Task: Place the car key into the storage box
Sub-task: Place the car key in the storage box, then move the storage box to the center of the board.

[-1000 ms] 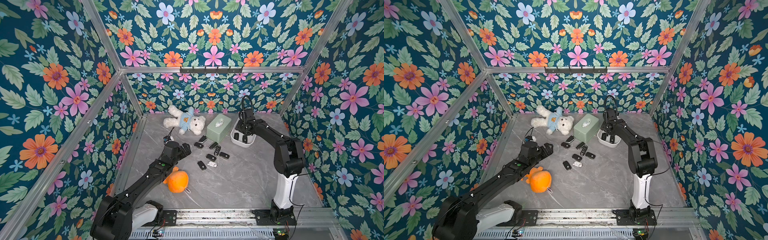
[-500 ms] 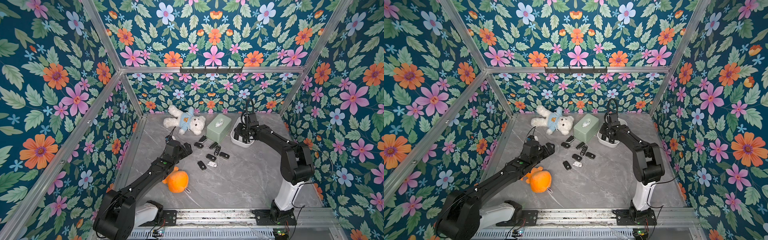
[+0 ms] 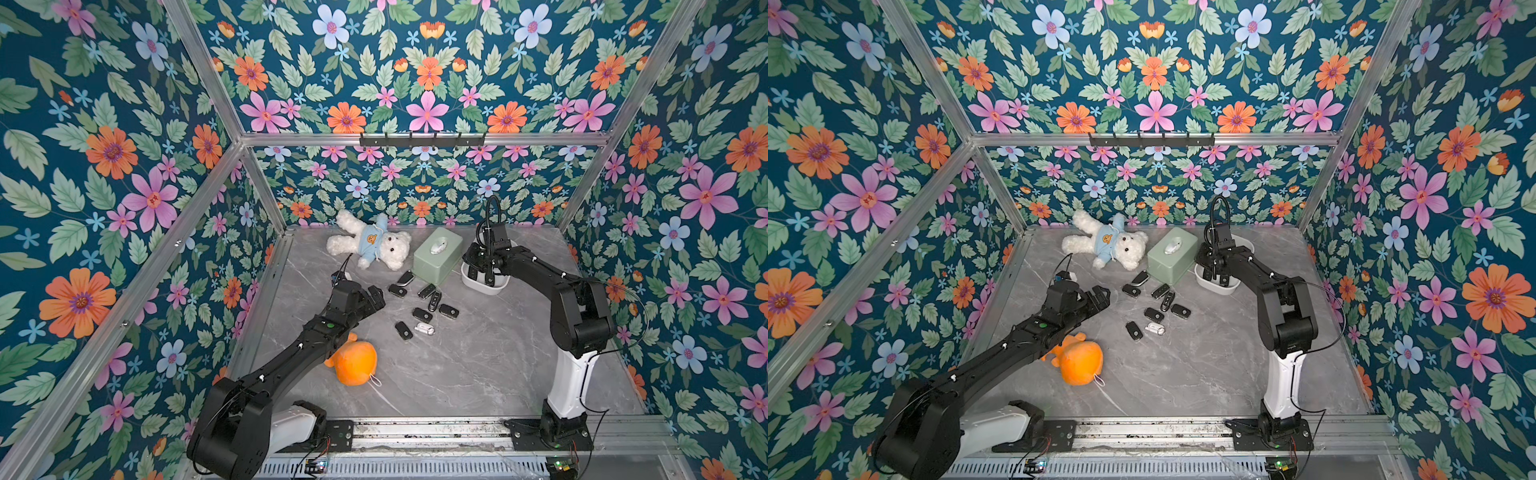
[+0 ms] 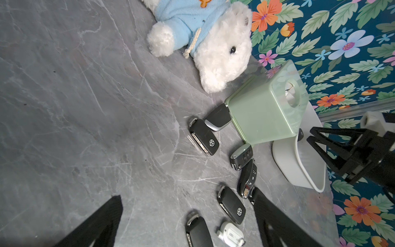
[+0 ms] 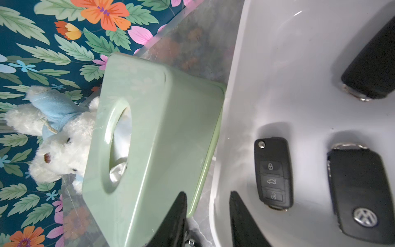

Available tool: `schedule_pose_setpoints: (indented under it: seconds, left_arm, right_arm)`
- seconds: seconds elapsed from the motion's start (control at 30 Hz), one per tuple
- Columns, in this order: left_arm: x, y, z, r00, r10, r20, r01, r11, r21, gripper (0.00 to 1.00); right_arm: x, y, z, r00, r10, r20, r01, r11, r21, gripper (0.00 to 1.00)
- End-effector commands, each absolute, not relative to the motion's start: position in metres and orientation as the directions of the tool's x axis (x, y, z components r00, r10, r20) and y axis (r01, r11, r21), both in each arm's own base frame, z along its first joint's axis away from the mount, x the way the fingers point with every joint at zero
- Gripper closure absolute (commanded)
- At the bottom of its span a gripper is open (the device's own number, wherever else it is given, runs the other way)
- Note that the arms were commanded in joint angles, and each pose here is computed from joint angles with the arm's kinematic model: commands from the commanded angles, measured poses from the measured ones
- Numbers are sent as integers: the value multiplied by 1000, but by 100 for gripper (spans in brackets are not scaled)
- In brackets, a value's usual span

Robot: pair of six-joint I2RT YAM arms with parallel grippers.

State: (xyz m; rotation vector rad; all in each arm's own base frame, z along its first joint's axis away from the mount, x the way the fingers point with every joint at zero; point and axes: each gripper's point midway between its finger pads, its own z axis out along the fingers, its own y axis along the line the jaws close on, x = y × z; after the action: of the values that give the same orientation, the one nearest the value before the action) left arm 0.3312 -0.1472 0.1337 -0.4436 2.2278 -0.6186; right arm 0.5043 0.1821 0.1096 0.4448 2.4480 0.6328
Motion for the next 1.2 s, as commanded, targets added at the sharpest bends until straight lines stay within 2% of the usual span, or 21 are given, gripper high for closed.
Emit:
schedule_pose_setpoints:
  seconds: [0.0,0.37,0.57,0.8,1.0,1.17]
  left_arm:
    - [334,-145,139,-626,-491,-605,-110,824,-556,0]
    - [326,-135,140,-609,-496,-619,-123,830,-544,0]
    - [323,-133,140,-605,-496,-623,-127,832,-539,0]
    - [323,-132,140,-604,-499,-621,-128,830,-542,0]
    - [325,-137,139,-615,-495,-614,-118,828,-549,0]
    - [327,-147,134,-646,-489,-586,-103,817,-568,0]
  right_arm:
    - [506,181,103,-791,428,-438,184,849,496,65]
    - [511,181,80,-815,375,-441,212,902,377,69]
    - [510,184,77,-823,356,-442,207,913,350,81]
    - [503,183,87,-825,335,-454,193,923,332,87]
    - [481,178,92,-834,309,-457,178,935,308,88]
    - [444,173,87,-849,284,-445,161,942,294,88]
